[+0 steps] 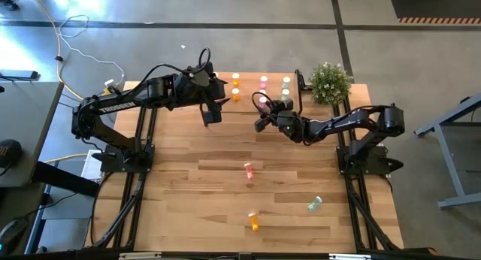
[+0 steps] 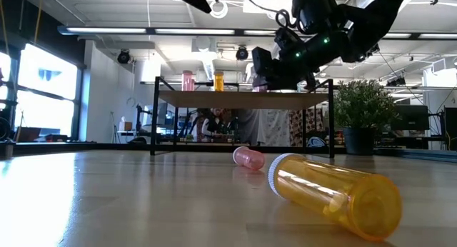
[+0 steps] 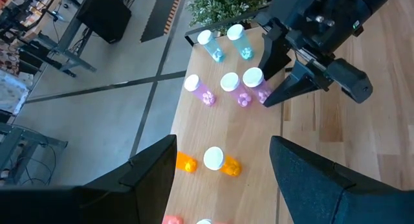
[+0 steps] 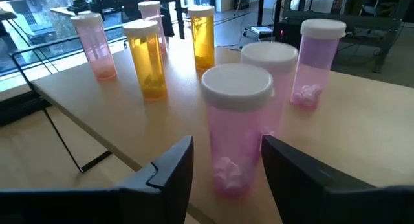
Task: Pick and place medicine bottles onto shelf by color
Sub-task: Adjust the purple pill bottles on the shelf
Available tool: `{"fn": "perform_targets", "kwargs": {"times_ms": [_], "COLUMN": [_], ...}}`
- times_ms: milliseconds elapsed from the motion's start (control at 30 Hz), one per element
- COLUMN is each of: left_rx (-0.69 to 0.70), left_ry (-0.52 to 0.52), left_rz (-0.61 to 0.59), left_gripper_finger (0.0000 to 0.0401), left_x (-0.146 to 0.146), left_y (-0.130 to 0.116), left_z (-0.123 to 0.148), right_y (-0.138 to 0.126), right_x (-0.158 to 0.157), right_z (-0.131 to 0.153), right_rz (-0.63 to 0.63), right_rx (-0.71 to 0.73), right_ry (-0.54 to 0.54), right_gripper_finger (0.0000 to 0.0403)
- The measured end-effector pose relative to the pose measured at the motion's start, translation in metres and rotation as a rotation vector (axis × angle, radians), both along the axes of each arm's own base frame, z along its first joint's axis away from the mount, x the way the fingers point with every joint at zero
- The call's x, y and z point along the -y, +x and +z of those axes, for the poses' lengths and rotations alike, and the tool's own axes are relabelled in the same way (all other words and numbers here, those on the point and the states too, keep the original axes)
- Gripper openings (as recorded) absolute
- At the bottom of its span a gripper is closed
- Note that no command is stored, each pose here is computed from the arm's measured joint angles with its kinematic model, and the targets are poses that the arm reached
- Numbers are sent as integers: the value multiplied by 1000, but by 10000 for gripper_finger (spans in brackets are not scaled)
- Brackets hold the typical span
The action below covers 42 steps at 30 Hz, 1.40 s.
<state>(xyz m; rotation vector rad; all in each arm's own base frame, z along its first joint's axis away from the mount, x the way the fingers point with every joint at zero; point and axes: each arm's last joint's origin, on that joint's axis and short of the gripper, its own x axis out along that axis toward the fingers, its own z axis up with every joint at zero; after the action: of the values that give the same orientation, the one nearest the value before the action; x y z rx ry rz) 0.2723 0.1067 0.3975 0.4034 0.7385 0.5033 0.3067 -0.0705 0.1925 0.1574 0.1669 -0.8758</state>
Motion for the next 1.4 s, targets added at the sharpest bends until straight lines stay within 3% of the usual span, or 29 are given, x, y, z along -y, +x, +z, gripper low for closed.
{"fn": "perform_targets", "kwargs": {"times_ms": [467, 1400], "left_rx": [-3, -9], "left_ry": [1, 9], "left_rz": [-2, -8], "left_gripper_finger": [236, 236], "left_x": [0, 0], "left_y": [0, 0], "left_z": [0, 0], "right_y": [-7, -5], "right_x": [0, 0], "right_z": [19, 26], "right_rz": [-36, 2], "right_rx": [29, 64], "right_ry": [-50, -85], "right_gripper_finger": [174, 174]}}
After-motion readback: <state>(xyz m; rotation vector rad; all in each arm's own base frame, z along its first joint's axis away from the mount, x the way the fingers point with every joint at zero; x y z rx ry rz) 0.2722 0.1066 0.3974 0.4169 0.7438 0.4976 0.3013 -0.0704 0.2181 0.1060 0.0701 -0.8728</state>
